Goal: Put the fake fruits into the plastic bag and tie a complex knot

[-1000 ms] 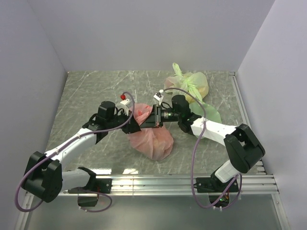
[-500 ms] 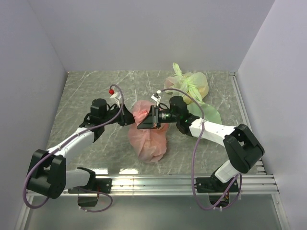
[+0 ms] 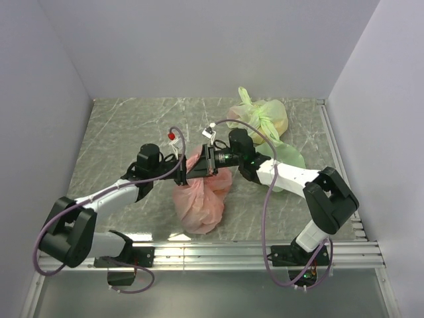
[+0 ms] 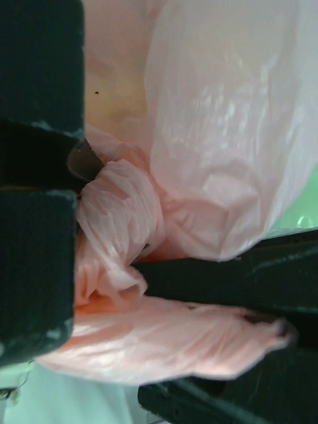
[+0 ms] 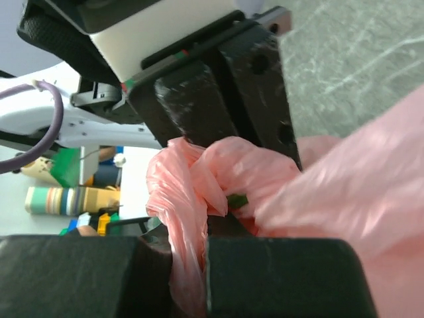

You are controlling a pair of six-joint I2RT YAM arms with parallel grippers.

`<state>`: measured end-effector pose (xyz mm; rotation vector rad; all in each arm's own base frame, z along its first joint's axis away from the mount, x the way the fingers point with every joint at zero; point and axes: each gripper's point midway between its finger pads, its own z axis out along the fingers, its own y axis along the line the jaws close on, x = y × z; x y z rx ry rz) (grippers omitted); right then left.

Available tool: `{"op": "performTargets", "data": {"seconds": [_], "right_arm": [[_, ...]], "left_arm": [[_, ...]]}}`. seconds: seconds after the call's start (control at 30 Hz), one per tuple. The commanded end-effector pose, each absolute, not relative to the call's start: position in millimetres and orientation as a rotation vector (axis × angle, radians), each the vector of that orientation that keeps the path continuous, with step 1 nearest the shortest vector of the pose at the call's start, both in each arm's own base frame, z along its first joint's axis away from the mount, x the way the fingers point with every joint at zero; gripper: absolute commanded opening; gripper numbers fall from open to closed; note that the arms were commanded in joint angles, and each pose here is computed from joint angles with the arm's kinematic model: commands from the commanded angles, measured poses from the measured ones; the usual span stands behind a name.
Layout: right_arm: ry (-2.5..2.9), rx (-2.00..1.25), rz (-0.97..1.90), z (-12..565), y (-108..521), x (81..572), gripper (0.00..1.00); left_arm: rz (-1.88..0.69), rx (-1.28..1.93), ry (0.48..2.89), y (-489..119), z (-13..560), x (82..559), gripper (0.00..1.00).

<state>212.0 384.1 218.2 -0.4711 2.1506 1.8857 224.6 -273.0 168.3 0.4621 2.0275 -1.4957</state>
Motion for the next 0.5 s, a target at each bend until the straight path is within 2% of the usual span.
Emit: {"op": "performTargets", "data": {"seconds": [0.0,0.07,0.13,0.17,0.27,0.3,0.37,0.47], "right_arm": [[2.018,-0.606,1.816,242.0,392.8,215.9,0.05],[2.075,-0.666,1.704,226.3,381.6,212.9,0.15],[2.17,-0.678,1.63,207.1,366.0,205.9,0.3],[2.133,-0.705,1.58,211.4,356.2,208.2,0.38],[2.126,-0.762,1.508,212.9,335.7,199.5,0.73],[2.176,-0.771,1.484,208.3,328.8,193.0,0.8],[2.138,-0.826,1.456,218.2,321.8,187.8,0.89],[2.135,-0.873,1.44,219.4,306.9,175.0,0.89]], "left_arm": [[-1.641,0.617,1.929,-287.8,185.4,205.5,0.0],[-1.666,0.623,1.927,-287.7,185.2,203.2,0.0],[-1.675,0.645,1.912,-286.8,187.3,200.1,0.0],[-1.673,0.653,1.908,-286.5,188.3,199.3,0.0],[-1.68,0.695,1.904,-285.9,190.3,196.0,0.0],[-1.673,0.707,1.905,-285.4,189.4,196.3,0.0],[-1.676,0.721,1.911,-284.4,189.8,195.1,0.0],[-1.68,0.738,1.906,-283.9,191.1,194.6,0.0]]}}
